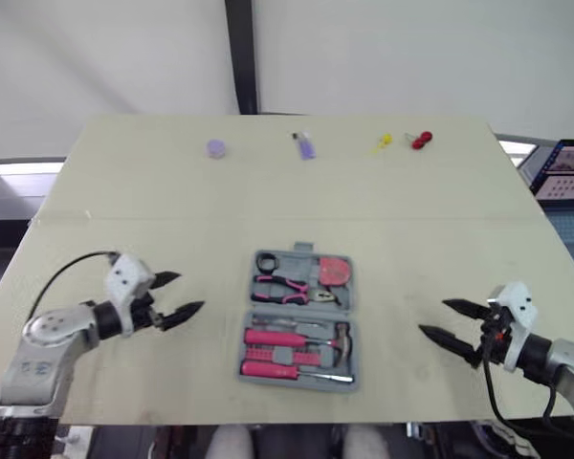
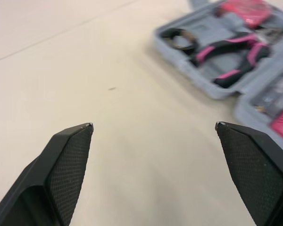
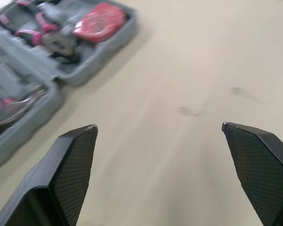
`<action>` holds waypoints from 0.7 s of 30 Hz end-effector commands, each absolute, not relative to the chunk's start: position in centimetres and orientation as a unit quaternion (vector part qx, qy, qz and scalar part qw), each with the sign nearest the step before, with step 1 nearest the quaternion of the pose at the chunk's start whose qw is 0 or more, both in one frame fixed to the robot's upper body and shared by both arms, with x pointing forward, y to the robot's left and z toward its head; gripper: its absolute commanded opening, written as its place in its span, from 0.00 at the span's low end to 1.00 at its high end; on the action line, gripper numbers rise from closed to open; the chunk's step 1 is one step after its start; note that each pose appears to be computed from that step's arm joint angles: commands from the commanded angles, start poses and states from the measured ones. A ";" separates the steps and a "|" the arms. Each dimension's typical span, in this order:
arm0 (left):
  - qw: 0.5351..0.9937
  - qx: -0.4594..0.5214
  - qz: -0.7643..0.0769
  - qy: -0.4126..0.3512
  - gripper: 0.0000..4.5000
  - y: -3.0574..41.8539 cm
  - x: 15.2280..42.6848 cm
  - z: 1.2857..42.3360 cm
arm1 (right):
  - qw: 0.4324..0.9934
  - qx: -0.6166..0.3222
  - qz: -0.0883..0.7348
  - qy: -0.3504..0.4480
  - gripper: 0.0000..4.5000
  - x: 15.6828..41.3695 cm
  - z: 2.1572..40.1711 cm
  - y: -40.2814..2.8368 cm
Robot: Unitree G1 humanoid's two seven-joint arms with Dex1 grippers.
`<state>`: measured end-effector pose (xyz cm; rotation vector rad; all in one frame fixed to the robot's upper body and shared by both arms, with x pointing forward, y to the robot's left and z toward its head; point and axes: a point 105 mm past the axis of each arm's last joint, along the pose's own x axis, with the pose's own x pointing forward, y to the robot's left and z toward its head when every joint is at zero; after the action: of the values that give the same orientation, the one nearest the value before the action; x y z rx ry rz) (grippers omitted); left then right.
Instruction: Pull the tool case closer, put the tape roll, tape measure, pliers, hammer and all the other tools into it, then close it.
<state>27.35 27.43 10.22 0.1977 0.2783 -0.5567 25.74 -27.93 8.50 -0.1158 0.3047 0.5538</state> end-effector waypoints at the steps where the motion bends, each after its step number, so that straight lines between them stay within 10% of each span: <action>1: 0.970 0.104 -0.186 0.119 0.99 31.3 26.3 10.9 | 0.970 -0.067 0.206 0.109 1.00 26.6 9.4 -30.5; 21: 0.961 0.121 -0.213 0.130 0.99 30.6 27.2 9.0 | 0.967 -0.055 0.227 0.101 1.00 27.6 8.5 -29.2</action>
<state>26.85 31.62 8.31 0.2117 0.2842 -0.3841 27.23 -30.54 7.33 -0.1158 0.2489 0.4152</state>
